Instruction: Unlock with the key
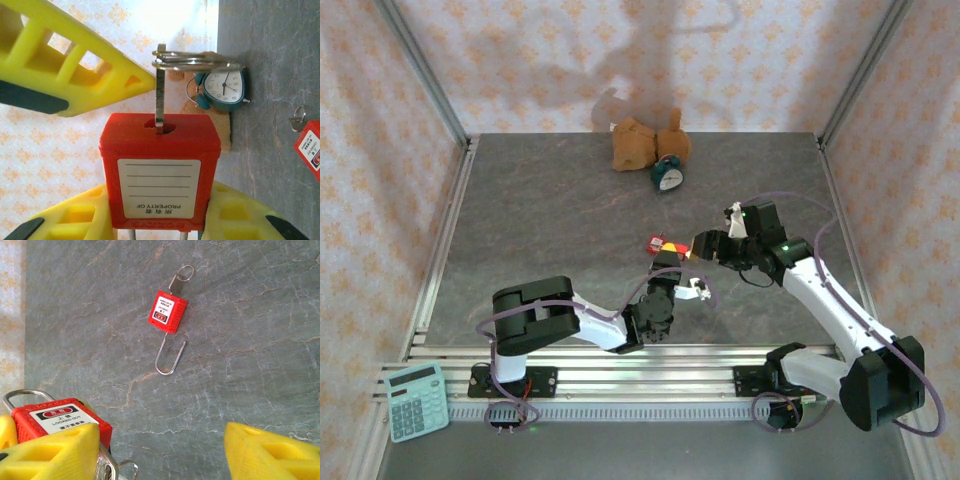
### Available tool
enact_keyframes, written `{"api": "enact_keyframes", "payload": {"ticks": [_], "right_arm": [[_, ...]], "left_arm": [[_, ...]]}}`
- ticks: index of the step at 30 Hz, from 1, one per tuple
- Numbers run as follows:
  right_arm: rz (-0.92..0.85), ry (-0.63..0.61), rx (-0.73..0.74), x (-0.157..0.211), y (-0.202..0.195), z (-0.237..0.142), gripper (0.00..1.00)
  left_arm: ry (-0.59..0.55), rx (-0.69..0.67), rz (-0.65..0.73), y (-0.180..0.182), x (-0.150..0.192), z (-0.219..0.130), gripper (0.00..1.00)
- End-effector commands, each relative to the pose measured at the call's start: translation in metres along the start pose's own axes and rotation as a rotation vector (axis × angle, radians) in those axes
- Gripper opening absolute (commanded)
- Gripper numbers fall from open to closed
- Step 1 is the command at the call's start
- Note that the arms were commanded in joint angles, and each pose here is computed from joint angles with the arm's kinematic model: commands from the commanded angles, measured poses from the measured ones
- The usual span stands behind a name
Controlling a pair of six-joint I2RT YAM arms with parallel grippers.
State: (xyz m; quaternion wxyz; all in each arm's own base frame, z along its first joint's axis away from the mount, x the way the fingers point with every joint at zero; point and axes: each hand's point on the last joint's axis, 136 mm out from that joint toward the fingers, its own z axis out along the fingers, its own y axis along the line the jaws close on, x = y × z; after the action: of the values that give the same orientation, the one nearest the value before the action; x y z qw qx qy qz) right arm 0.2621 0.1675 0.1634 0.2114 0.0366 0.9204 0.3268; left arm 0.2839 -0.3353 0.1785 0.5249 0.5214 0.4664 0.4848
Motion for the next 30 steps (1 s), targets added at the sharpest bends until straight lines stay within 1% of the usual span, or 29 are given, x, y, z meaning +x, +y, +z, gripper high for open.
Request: {"api": "enact_keyframes", "payload": {"ticks": [1, 3, 5, 9, 10, 13, 15, 18, 23, 26, 28, 30], "right_arm": [[-0.02, -0.028, 0.024, -0.006, 0.001, -0.005, 0.65], [-0.013, -0.046, 0.008, -0.009, 0.006, -0.01, 0.67], [0.019, -0.056, -0.049, -0.014, 0.015, -0.016, 0.72], [0.164, -0.028, -0.292, -0.019, 0.032, -0.017, 0.77], [0.188, 0.002, -0.366, -0.017, 0.039, -0.016, 0.77], [0.232, 0.046, -0.483, -0.015, 0.05, -0.012, 0.77], [0.251, 0.071, -0.534, -0.011, 0.054, -0.011, 0.77], [0.262, 0.086, -0.521, -0.005, 0.05, -0.008, 0.77], [0.278, 0.097, -0.544, -0.002, 0.055, -0.003, 0.72], [0.285, 0.089, -0.556, -0.003, 0.058, -0.003, 0.66], [0.288, 0.087, -0.567, -0.004, 0.06, -0.003, 0.61], [0.294, 0.083, -0.565, -0.004, 0.059, -0.003, 0.5]], "left_arm": [[0.018, -0.035, -0.081, 0.009, 0.003, -0.004, 0.31], [0.018, -0.035, -0.083, 0.009, 0.003, -0.004, 0.31], [0.02, -0.039, -0.092, 0.01, 0.003, -0.004, 0.31], [0.031, -0.045, -0.093, 0.005, 0.001, -0.003, 0.31], [0.034, -0.047, -0.106, 0.006, 0.001, -0.002, 0.31], [0.036, -0.052, -0.137, 0.01, -0.001, -0.001, 0.31], [0.037, -0.054, -0.141, 0.012, -0.003, 0.0, 0.31], [0.033, -0.058, -0.152, 0.014, -0.006, 0.001, 0.31], [0.027, -0.064, -0.163, 0.016, -0.011, 0.003, 0.31], [0.028, -0.065, -0.166, 0.017, -0.014, 0.004, 0.31], [0.028, -0.067, -0.169, 0.018, -0.015, 0.005, 0.31], [0.031, -0.067, -0.171, 0.018, -0.015, 0.005, 0.31]]}}
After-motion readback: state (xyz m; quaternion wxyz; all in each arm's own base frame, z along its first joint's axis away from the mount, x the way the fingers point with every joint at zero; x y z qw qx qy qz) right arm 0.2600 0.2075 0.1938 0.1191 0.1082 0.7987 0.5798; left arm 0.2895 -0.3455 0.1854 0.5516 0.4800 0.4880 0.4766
